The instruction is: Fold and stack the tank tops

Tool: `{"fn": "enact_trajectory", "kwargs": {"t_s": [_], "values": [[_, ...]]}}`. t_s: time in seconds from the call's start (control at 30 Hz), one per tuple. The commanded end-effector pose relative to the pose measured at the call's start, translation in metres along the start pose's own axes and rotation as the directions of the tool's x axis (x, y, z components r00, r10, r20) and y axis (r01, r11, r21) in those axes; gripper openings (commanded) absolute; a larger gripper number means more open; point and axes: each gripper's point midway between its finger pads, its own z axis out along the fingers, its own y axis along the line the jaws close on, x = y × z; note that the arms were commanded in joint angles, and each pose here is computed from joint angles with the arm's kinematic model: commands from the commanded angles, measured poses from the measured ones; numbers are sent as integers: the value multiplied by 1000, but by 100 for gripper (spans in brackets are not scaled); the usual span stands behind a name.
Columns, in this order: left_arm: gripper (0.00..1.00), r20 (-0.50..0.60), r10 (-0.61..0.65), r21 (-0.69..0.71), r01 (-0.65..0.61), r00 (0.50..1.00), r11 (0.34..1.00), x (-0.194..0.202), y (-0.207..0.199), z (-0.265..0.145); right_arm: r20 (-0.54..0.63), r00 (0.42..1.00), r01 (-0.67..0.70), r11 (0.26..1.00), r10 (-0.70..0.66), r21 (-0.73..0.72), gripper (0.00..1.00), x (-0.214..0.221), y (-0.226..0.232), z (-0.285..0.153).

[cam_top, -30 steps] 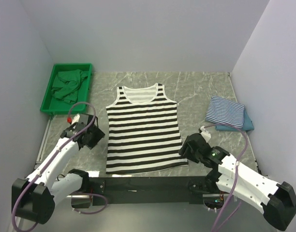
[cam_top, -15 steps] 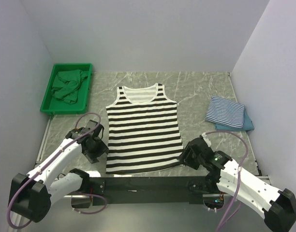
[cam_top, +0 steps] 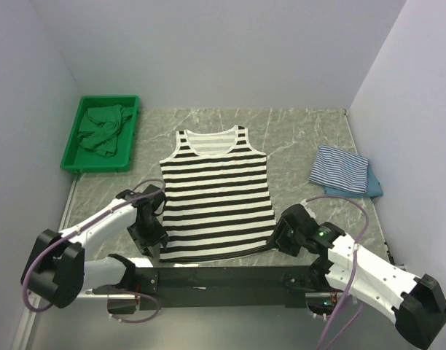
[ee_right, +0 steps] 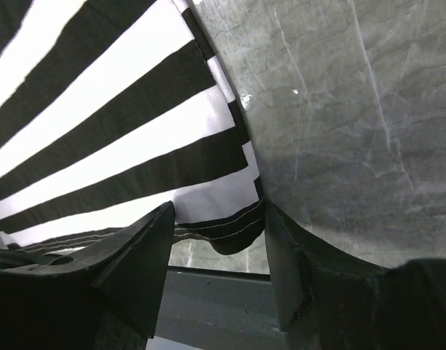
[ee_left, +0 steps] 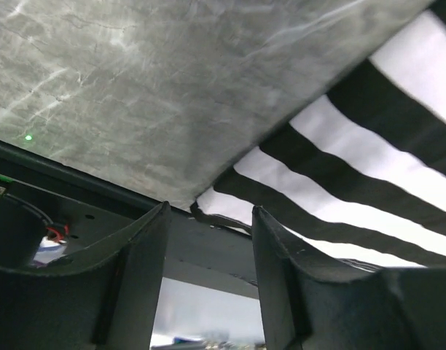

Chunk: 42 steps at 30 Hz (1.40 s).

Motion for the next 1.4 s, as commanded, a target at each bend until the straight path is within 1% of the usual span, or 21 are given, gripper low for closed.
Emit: {"fn": "enact_trajectory", "kwargs": {"t_s": [0.0,0.13,0.27,0.37,0.43,0.47,0.5,0.57,0.6,0.67,0.7,0.77,0.87,0.97,1.0,1.03,1.07,1.13,1.17,1.27,1.37], "values": [[53,-41,55,-13,-55,998,998,6,-1,-4,-71,997,53,984,-42,171,60,13,-40,-1],[49,-64,80,-27,-82,995,996,7,-1,-4,-87,995,66,978,-50,197,60,12,-44,-3],[44,-67,97,-44,-100,993,994,7,0,2,-136,990,71,977,-45,199,60,21,-47,1],[36,-86,102,-14,-104,991,994,9,-7,9,-129,991,61,977,-35,205,59,19,-45,3],[26,-95,122,-4,-123,988,992,9,-12,11,-130,991,66,976,-40,209,58,17,-43,3],[22,-91,132,-5,-133,987,991,5,-17,11,-131,990,71,975,-44,212,55,17,-43,3],[15,-79,153,-10,-154,985,988,1,-19,10,-130,991,72,975,-44,212,50,15,-43,3],[3,-56,171,17,-171,984,985,-8,-34,3,-123,991,77,976,-52,206,43,12,-40,4],[1,-44,182,34,-181,982,983,-12,-39,0,-117,992,78,976,-55,202,37,10,-37,2],[1,-17,177,91,-175,984,980,-24,-54,-12,-103,993,83,976,-63,202,29,4,-34,1],[1,-5,183,104,-182,983,978,-30,-57,-16,-92,993,85,978,-68,190,19,0,-28,-2],[1,30,152,156,-155,988,976,-46,-65,-31,-67,994,100,974,-88,205,12,-8,-27,-6],[1,39,140,207,-145,989,968,-55,-68,-45,-36,992,129,965,-124,228,6,-24,-22,-18],[1,7,169,239,-166,986,957,-43,-66,-43,-42,988,155,965,-150,210,0,-30,-12,-27],[2,-10,178,256,-170,984,952,-38,-65,-42,-31,987,162,967,-159,199,0,-35,-7,-31],[7,-21,182,279,-169,983,945,-31,-62,-37,-25,984,175,964,-174,200,0,-38,-5,-33],[19,-61,193,333,-162,979,929,-20,-67,-38,-2,984,176,966,-178,191,0,-46,0,-36],[34,-66,203,363,-166,977,917,-8,-65,-33,7,981,191,964,-195,186,0,-55,7,-34],[46,-69,200,361,-163,977,918,-6,-64,-32,1,980,194,964,-198,182,0,-56,9,-33],[55,-21,157,372,-138,987,918,-15,-71,-30,-17,979,204,966,-204,158,0,-59,20,-24],[56,56,122,391,-134,991,911,-38,-91,-36,-22,977,213,965,-212,154,0,-61,22,-15]]}}
